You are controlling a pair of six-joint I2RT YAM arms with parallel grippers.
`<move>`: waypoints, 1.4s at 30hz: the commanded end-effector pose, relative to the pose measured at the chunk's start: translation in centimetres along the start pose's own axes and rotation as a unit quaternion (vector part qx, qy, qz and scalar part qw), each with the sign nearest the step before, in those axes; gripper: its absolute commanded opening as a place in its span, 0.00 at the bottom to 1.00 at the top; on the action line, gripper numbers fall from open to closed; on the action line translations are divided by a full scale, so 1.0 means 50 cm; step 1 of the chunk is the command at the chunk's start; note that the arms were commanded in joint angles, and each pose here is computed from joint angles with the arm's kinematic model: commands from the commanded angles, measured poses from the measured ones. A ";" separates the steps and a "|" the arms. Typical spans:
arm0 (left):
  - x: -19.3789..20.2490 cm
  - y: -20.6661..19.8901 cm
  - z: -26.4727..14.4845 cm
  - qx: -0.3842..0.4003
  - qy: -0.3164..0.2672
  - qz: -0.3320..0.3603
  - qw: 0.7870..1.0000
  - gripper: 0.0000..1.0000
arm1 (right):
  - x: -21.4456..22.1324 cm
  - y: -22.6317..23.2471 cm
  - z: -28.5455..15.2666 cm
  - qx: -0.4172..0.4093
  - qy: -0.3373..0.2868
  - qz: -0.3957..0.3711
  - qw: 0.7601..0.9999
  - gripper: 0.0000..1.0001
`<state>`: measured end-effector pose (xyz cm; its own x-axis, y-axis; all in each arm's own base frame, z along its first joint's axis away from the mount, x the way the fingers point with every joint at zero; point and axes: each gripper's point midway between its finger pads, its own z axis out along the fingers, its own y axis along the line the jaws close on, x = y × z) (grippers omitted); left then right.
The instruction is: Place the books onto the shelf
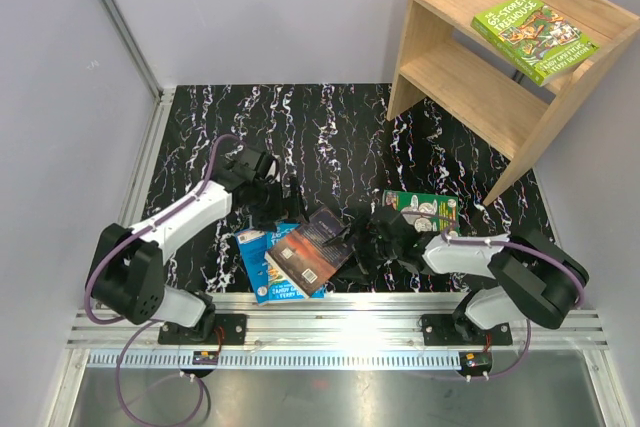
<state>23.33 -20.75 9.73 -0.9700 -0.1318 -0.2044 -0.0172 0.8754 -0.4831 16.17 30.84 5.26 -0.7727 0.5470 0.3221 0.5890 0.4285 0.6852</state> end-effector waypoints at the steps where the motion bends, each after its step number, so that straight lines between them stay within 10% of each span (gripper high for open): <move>1: 0.007 -0.014 -0.009 0.027 -0.010 0.000 1.000 0.99 | 0.003 0.021 0.006 -0.020 -0.006 -0.002 1.000 1.00; 13: 0.086 -0.012 0.005 0.046 0.009 -0.014 0.999 0.99 | -0.037 -0.031 0.083 -0.021 -0.021 -0.019 0.999 0.88; 21: 0.122 0.007 0.012 0.047 0.011 -0.023 0.999 0.99 | -0.029 0.071 0.023 -0.004 -0.064 -0.143 0.988 0.32; 29: 0.119 0.006 -0.001 0.049 -0.003 -0.019 0.999 0.99 | -0.015 0.283 -0.148 0.015 -0.154 -0.330 0.931 0.00; 35: 0.100 -0.003 -0.044 0.044 -0.034 -0.005 0.998 0.99 | -0.040 0.580 -0.397 -0.023 -0.344 -0.504 0.792 0.00; 42: 0.111 0.007 -0.070 0.037 -0.043 -0.005 0.998 0.99 | -0.109 0.839 -0.822 0.073 -0.668 -0.547 0.499 0.00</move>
<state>16.70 -19.59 9.81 -0.9566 -0.1814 -0.2279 -0.0304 0.8403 -0.5413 34.28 25.96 48.51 -0.2062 0.1308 -0.9697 -0.2857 0.9398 0.1875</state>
